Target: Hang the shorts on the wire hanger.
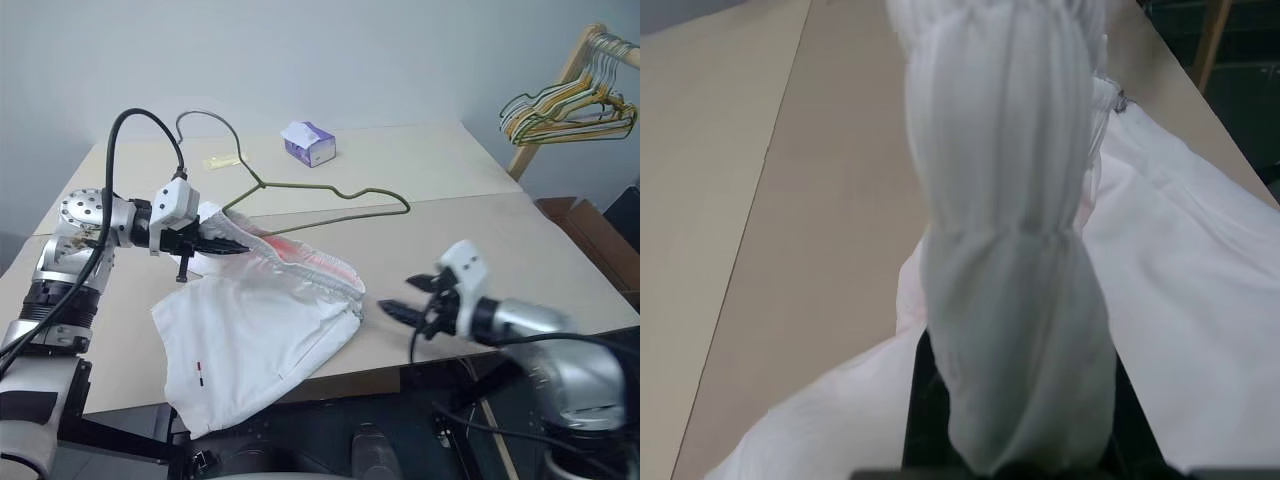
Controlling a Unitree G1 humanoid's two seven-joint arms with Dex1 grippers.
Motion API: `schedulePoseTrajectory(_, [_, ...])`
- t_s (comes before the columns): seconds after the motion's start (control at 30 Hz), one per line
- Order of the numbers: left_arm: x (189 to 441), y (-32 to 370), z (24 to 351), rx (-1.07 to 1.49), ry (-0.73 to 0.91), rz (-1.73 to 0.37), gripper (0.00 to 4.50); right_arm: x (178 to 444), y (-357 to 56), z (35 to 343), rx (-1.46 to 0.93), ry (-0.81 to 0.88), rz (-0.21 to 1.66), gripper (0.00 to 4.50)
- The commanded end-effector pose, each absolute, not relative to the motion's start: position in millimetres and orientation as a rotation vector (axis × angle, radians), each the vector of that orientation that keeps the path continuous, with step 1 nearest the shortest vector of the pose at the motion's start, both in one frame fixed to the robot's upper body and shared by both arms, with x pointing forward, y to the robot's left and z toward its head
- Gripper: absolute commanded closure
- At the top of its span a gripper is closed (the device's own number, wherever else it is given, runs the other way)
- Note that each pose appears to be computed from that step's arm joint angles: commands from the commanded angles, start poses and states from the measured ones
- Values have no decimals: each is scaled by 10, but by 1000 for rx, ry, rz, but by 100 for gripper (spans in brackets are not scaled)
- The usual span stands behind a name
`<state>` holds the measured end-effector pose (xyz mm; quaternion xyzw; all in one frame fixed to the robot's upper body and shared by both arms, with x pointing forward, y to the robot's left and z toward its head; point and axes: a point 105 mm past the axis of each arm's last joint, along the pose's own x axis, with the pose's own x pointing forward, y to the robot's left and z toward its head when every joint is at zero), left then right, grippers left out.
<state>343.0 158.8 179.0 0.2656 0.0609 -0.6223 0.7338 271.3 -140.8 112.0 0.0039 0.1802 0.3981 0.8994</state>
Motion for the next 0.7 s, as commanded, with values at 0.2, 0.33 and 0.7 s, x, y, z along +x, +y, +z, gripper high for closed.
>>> schedulePoseTrajectory(0.2, [3424,1600,1962,595,69,-1350,450,2921,-985,1055,55,336,819,60])
schedulePoseTrajectory(0.33, [3422,1608,1961,594,68,-1343,450,2927,-996,983,56,360,813,193])
schedulePoseTrajectory(0.7, [3325,1791,1809,645,166,-1377,450,2982,-1458,1239,48,335,766,447])
